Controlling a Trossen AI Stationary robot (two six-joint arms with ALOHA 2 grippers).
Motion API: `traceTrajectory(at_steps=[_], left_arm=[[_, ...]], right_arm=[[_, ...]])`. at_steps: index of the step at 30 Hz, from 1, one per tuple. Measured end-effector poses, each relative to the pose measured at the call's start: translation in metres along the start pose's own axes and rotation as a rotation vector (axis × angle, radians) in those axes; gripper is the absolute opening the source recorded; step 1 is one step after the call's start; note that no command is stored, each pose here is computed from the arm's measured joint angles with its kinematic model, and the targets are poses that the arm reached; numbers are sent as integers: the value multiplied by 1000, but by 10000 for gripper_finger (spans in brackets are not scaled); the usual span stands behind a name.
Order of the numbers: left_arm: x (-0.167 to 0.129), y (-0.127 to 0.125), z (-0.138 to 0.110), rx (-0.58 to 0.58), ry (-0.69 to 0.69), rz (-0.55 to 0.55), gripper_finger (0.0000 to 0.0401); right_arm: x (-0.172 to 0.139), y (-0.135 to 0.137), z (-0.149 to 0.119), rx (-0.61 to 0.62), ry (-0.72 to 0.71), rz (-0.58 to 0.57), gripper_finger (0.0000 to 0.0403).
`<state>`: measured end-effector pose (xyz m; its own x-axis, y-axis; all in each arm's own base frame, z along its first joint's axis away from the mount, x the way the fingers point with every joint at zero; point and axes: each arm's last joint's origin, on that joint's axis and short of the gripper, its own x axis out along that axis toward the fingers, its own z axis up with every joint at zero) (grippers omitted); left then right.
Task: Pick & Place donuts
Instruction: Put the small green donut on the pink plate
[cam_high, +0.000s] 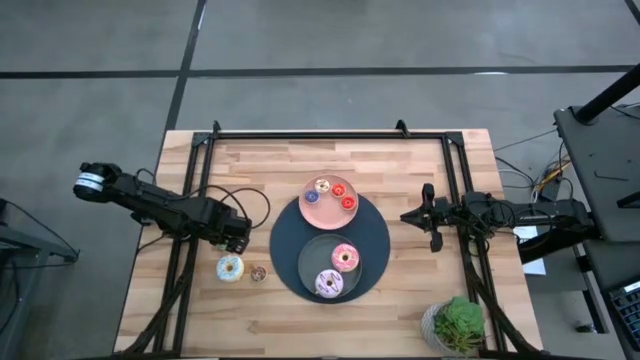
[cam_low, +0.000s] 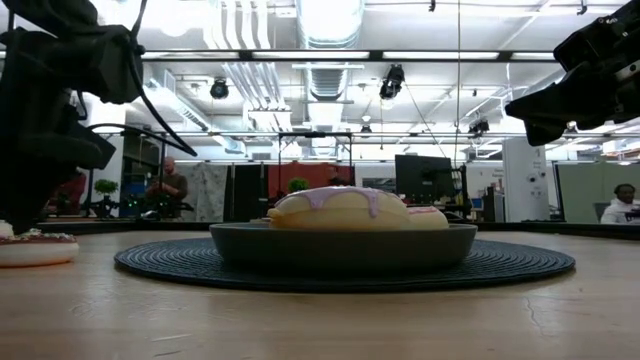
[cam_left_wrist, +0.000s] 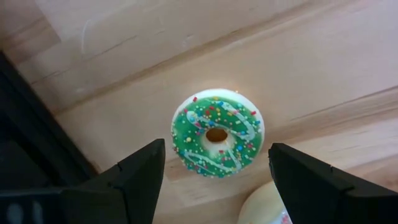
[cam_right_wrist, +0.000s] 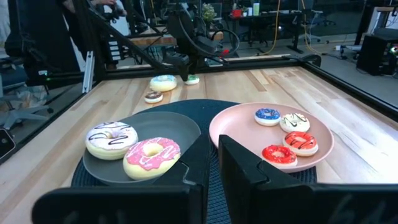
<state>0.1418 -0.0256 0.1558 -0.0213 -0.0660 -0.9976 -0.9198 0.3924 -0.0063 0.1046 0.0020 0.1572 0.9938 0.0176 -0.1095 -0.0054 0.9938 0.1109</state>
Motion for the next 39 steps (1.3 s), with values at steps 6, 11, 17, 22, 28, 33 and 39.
traceTrajectory(at_steps=[6, 11, 17, 22, 28, 33, 39], left_arm=[[4, 2, 0, 1, -2, 2, 257], [3, 1, 0, 7, -8, -1, 257], [1, -2, 1, 19, -35, -22, 257], [0, -3, 2, 32, -53, -21, 257], [0, -3, 2, 108, -54, -22, 257], [0, -3, 2, 221, -55, -20, 257], [0, -3, 2, 371, -54, -17, 257]], right_arm=[[0, 0, 0, 0, 0, 0, 29], [0, 0, 0, 0, 0, 0, 29], [0, 0, 0, 0, 0, 0, 29], [0, 0, 0, 0, 0, 0, 29], [0, 0, 0, 0, 0, 0, 29], [0, 0, 0, 0, 0, 0, 29], [0, 0, 0, 0, 0, 0, 29]])
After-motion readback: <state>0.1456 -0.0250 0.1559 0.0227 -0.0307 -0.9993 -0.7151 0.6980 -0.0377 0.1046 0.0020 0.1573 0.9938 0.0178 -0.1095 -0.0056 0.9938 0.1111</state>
